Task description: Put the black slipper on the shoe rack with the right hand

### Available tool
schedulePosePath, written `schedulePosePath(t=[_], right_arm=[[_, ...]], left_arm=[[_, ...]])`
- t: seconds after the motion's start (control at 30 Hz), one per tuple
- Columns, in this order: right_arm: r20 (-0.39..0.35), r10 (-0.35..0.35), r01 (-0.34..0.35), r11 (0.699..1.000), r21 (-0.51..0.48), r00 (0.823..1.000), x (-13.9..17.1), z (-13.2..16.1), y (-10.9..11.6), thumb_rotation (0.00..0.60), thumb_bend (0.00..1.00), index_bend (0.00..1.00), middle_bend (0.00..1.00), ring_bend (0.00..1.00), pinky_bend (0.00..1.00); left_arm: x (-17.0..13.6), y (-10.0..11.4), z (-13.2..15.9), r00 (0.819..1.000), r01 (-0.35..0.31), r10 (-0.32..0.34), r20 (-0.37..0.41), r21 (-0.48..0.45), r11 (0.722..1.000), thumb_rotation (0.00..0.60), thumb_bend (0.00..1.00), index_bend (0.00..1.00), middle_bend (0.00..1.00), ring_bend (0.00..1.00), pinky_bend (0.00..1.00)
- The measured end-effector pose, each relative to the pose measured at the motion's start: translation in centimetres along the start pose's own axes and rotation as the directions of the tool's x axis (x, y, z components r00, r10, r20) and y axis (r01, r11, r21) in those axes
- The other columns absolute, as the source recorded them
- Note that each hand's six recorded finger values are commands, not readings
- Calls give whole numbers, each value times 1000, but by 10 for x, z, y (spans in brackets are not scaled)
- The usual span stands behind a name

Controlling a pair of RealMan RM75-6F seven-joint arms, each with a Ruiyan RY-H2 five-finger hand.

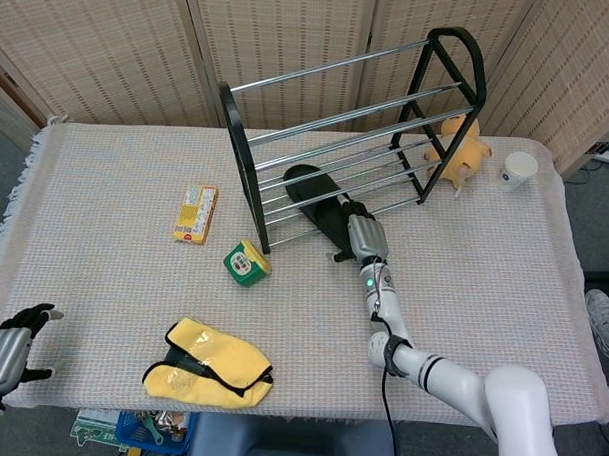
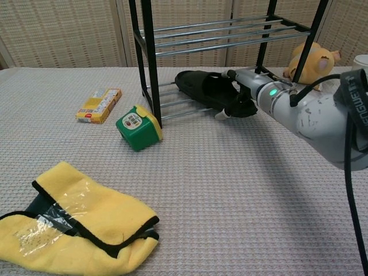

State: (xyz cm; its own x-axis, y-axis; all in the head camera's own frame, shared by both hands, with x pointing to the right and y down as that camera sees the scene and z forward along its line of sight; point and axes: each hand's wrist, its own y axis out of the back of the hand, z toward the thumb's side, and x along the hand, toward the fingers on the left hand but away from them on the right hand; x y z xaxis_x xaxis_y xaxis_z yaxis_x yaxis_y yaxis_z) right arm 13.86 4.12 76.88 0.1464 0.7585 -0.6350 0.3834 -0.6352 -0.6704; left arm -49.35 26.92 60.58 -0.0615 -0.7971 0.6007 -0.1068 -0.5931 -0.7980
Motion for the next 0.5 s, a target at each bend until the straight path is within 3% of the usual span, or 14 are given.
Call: schedulePosePath(t=[0.23, 0.5], right_arm=[[-18, -20, 20, 1000, 17, 1000, 4, 0, 8, 600, 0, 0, 45, 11, 127], [-75, -94, 103, 987, 123, 993, 27, -10, 38, 600, 51, 0, 72, 12, 127]], left_arm=[[0, 1, 0, 1000, -3, 3, 1, -5, 1000, 600, 174, 298, 209, 199, 310], [4, 8, 1, 999, -36, 36, 3, -2, 999, 600, 173, 298, 209, 199, 310]])
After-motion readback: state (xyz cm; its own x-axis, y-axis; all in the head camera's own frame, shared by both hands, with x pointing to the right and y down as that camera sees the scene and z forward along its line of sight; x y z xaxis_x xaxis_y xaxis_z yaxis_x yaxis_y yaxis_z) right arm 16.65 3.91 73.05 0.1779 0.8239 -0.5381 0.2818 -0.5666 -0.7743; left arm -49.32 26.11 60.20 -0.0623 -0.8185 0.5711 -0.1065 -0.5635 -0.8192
